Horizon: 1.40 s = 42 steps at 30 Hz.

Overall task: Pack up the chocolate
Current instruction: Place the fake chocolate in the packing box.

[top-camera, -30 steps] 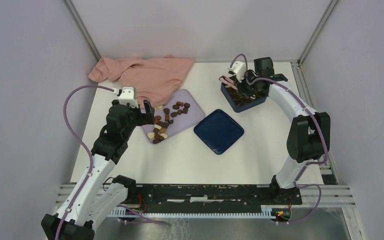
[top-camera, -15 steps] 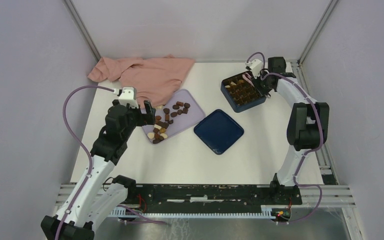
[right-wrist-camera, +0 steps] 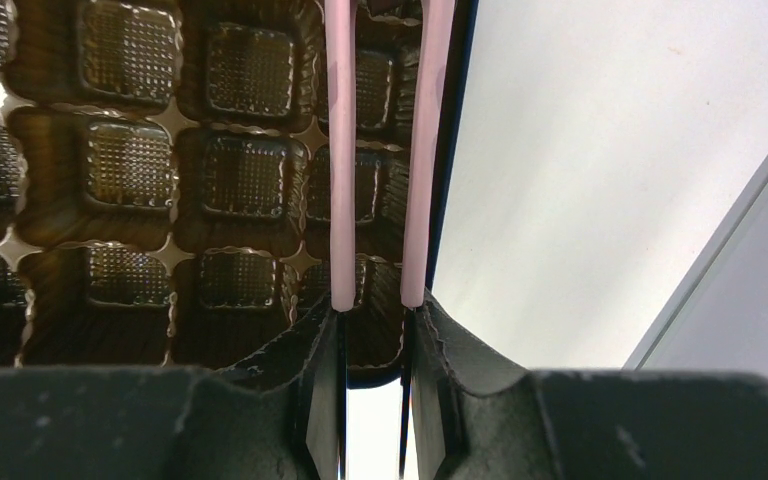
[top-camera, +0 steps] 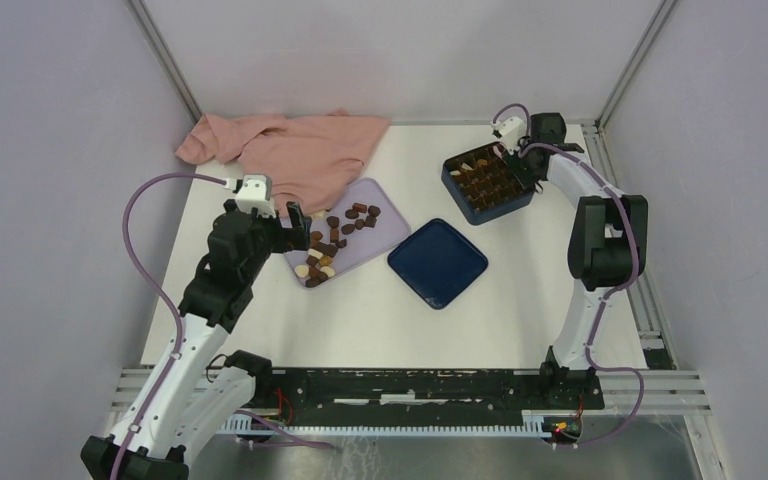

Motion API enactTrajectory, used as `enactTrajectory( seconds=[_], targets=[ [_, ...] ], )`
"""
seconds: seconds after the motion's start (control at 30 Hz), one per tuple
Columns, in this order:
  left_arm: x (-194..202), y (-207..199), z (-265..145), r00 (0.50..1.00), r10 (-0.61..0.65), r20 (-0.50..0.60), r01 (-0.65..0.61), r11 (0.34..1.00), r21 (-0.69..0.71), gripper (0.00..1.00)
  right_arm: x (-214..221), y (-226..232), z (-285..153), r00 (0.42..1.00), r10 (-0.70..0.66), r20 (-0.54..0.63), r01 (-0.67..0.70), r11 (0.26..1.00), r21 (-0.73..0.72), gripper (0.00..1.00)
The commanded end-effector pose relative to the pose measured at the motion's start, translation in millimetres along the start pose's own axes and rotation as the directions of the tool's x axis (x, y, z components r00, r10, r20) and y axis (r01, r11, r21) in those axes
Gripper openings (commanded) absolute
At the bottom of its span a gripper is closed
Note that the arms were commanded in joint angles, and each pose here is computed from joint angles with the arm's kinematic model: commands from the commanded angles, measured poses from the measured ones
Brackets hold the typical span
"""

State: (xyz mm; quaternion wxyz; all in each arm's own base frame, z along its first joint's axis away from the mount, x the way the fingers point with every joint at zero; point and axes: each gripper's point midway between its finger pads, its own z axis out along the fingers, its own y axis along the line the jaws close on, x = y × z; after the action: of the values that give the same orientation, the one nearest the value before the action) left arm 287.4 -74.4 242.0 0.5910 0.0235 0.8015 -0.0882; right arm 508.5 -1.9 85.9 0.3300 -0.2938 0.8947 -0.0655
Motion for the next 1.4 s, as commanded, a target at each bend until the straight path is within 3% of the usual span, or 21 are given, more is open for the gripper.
enactTrajectory(
  seconds=[0.0,0.13,0.73,1.07,1.23,1.37],
  targets=[
    [-21.6,-4.3,-2.7,0.998,0.018,0.061,-0.02,0.999,0.027,1.0,-10.9,-17.8,0.1,1.0,0.011,0.012,-0.012,0.997,0.075,0.06],
    [-20.8,-4.9,-2.1,0.998,0.019,0.058,-0.021,0.999,0.029,1.0,-10.2,-16.6,2.8,1.0,0.015,0.011,-0.016,0.998,0.068,0.08],
    [-19.5,-4.4,-1.2,0.998,0.022,0.053,-0.023,0.999,0.028,1.0,-11.3,-14.8,8.0,1.0,0.018,0.013,-0.019,0.998,0.053,0.4],
    [-20.8,-3.9,-2.3,0.998,0.021,0.058,-0.023,0.999,0.025,1.0,-25.0,-17.5,-10.6,0.998,0.008,0.06,-0.011,0.998,0.056,0.36],
    [-23.4,-2.2,-4.5,0.997,0.021,0.07,-0.022,1.0,0.017,1.0,-52.1,-4.4,-43.9,0.983,-0.01,0.186,0.013,1.0,-0.016,0.32],
    [-24.5,-0.7,-5.7,0.997,0.019,0.079,-0.02,1.0,0.01,1.0,-72.5,36.4,-74.8,0.947,-0.044,0.318,0.095,0.985,-0.147,0.31]
  ],
)
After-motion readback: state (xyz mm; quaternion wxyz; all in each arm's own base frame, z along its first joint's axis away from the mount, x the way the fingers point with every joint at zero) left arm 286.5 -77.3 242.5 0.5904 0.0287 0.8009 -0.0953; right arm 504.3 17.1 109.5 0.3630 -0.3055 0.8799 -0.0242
